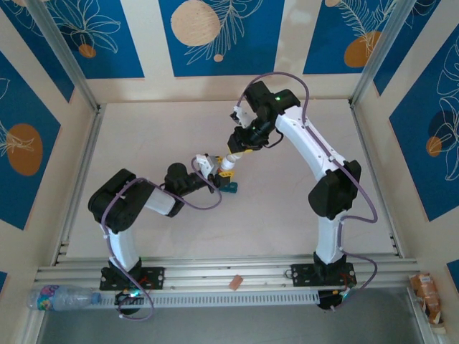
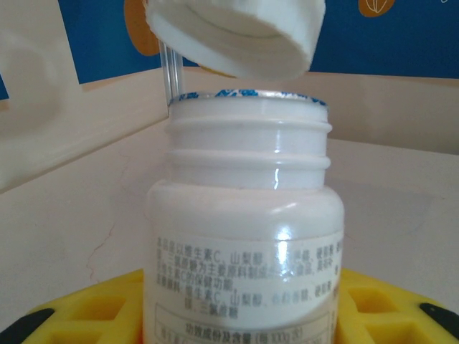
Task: Sort the pills into containers
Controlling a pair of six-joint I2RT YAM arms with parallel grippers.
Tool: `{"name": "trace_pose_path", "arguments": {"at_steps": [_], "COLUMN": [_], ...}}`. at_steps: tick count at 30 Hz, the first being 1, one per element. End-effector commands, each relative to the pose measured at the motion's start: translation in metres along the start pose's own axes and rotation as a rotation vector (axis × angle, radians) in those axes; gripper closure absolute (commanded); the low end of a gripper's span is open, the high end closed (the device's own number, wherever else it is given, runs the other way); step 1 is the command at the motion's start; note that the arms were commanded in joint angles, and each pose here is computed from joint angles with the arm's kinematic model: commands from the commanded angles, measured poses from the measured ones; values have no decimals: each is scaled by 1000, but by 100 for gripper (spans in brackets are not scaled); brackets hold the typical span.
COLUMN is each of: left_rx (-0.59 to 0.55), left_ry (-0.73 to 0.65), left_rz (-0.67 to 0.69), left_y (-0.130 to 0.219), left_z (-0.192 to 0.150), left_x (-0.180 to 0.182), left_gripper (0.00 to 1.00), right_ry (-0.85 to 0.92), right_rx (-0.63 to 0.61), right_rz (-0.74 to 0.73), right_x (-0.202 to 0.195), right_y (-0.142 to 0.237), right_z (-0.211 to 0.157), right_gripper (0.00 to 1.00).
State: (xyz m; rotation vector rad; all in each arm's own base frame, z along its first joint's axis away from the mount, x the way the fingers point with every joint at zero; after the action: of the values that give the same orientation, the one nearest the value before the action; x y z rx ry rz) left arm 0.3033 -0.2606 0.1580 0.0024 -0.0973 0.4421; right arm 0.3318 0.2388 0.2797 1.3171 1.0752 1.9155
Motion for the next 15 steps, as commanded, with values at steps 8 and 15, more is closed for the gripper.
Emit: {"name": "trace_pose_path", "arguments": {"at_steps": [8,15], "left_rx": [-54,-57], "left_ry": [-54,-52], "left_rz": [-30,-36], "left_y": [-4,-4], "left_z": [14,16], "left_x": [4,4], "left_gripper": [100,100], "right_ry": [5,10], "right_rx": [62,92], "right_rz": [16,16], "right_x": [3,5], "right_y": [-5,-20], "right_z": [-10,-9], "right_gripper": [64,64]}}
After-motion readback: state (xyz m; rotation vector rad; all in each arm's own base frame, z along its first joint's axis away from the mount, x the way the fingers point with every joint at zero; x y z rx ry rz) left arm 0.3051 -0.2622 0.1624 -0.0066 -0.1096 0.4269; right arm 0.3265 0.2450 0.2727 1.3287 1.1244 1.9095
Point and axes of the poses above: each hand's point on the last joint's axis, 136 mm out from that joint toward the fingers, its own y axis back along the fingers, its own x axis along the line the jaws close on, z = x × y, the point moved 6 cm from there along y, back along the fingers, and after that the axes turned 4 degrees about -y, right-handed, at the moved point
